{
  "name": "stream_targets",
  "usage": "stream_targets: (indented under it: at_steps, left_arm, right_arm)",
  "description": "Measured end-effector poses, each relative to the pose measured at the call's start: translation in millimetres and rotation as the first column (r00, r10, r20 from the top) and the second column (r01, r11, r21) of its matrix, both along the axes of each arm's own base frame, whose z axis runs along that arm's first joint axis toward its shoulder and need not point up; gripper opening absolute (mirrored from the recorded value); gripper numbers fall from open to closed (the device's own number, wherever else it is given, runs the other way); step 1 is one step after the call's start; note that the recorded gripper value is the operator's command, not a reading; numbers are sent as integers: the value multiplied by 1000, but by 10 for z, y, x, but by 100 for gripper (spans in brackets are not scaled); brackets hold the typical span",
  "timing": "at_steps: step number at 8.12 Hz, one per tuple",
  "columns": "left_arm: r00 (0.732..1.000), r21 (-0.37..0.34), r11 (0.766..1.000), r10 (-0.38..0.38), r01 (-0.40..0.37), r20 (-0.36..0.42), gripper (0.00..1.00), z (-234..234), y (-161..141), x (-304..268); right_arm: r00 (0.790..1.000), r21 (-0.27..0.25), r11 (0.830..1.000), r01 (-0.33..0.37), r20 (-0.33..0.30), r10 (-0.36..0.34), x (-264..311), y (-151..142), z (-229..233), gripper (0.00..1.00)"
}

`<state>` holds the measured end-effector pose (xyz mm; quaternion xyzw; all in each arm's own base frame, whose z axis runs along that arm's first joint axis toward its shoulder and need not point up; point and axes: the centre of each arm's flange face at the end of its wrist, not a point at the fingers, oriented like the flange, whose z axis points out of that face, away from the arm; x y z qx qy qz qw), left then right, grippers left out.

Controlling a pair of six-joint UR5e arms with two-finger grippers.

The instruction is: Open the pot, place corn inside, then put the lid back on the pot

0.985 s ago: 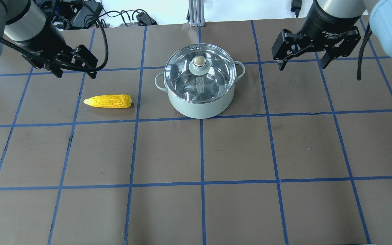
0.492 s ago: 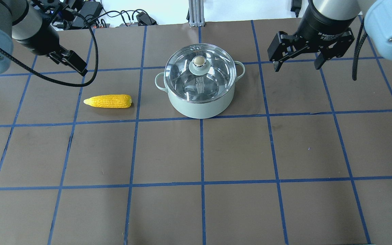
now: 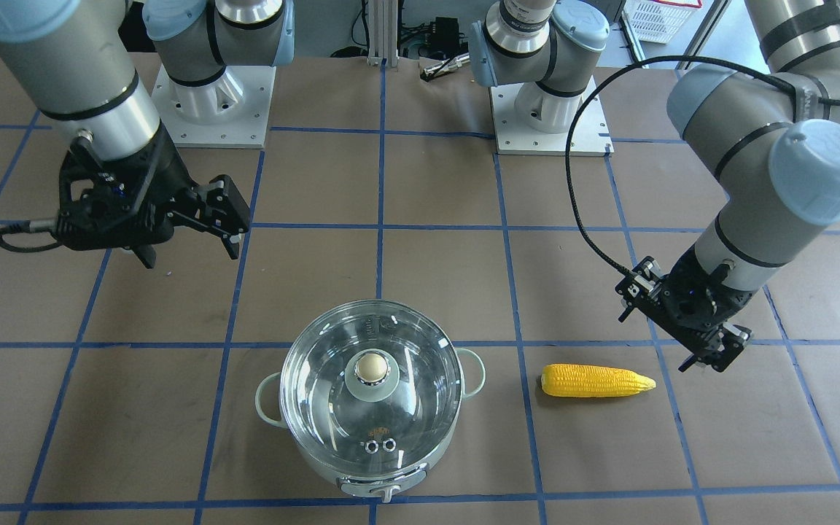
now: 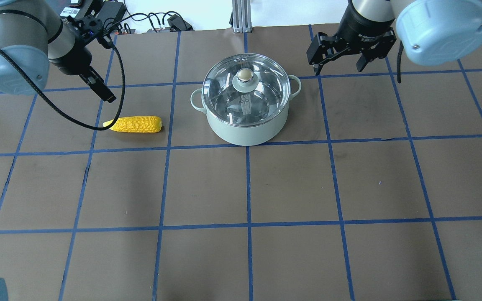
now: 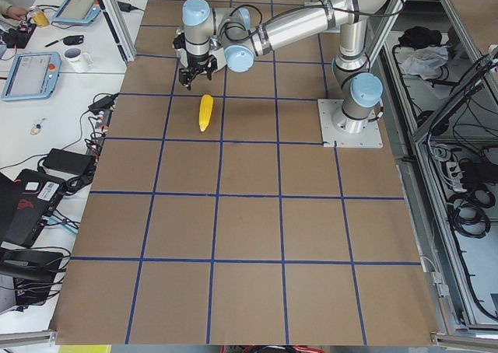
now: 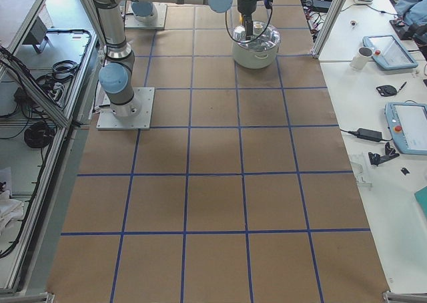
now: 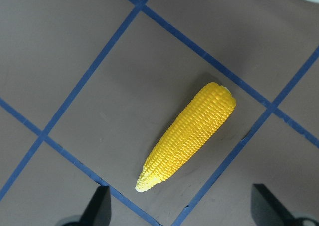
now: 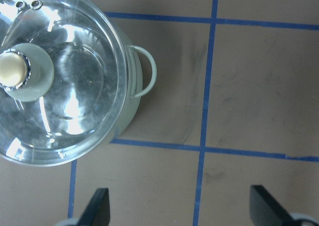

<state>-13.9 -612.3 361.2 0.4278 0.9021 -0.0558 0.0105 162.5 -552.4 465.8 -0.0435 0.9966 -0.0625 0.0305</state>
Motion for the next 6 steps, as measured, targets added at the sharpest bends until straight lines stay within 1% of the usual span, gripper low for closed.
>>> stream_targets:
  at_steps: [1, 2, 3, 4, 5, 6]
  left_arm:
    - [994, 22, 994, -105, 105, 4, 100, -185, -64, 13]
    - [982, 41, 981, -190, 190, 2, 100, -341, -111, 22]
    - [968, 59, 967, -249, 249, -9, 100, -490, -148, 25]
    - [952, 69, 949, -305, 307, -34, 100, -644, -187, 14]
    - [932, 78, 930, -357, 361, -55, 100, -784, -220, 7]
    - [915, 86, 911, -398, 403, -70, 100, -905, -244, 5]
  right_arm:
    - [1000, -9, 1000, 3, -13, -3, 129, -208, -103, 100]
    - [999, -19, 999, 27, -24, -27, 396, -403, -182, 100]
    - [998, -41, 997, 60, -29, -62, 770, -557, -292, 100]
    - [995, -67, 993, 93, -26, -95, 1107, -645, -428, 100]
    - [992, -91, 988, 122, -14, -124, 1378, -699, -584, 100]
    - [990, -103, 985, 136, -5, -138, 1546, -737, -737, 100]
